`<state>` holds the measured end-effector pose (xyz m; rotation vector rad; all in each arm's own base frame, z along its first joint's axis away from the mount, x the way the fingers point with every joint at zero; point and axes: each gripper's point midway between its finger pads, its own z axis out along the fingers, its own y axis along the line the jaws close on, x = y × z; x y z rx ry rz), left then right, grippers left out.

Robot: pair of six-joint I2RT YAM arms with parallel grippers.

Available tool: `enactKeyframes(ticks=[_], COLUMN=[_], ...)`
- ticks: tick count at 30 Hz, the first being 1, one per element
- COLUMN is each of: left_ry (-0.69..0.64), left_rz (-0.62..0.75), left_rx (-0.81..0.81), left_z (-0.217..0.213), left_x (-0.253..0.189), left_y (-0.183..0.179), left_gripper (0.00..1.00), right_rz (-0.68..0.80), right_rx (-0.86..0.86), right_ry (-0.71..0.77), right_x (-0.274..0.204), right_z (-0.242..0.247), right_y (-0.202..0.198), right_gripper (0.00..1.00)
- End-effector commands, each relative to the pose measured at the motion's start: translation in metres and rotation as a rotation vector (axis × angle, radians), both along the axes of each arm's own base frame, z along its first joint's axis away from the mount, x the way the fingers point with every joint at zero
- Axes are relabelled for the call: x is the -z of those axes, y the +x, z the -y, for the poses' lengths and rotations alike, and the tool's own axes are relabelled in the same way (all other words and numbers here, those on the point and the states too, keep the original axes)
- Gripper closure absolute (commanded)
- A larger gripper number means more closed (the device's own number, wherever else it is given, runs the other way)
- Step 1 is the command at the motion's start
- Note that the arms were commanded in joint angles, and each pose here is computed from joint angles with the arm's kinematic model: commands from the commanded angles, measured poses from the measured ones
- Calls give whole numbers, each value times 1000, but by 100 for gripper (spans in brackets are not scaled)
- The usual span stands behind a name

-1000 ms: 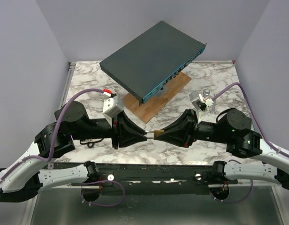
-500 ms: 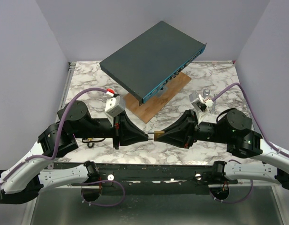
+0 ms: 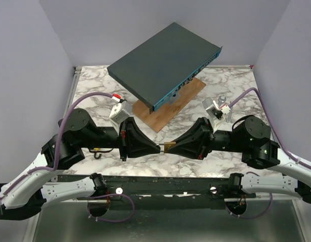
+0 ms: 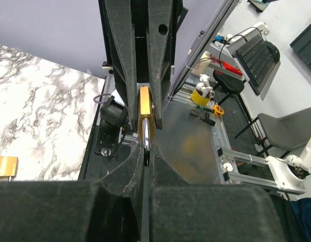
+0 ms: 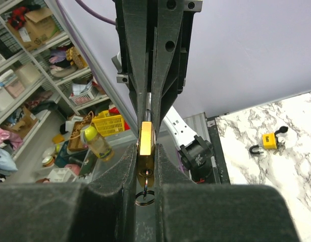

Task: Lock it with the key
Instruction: Lock the lock.

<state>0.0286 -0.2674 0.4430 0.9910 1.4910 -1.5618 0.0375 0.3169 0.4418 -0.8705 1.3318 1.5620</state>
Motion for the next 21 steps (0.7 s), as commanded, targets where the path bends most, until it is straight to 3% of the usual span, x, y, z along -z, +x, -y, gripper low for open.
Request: enactKeyframes(ticks=[1,21], left_ry=[-34,167], left_rz=[-17,-120], left_rx=[-10,-189], left_z=[20,39], left_x=[-1,63], left_y=[12,37], left_gripper=[100,100], right_rz=[-25,-30], right_rx=[-55,-33], right_ry=[-27,-59], right_x=[12,21], right_z=[-24,-45], right_y=[-3,1], right_gripper=[99,99])
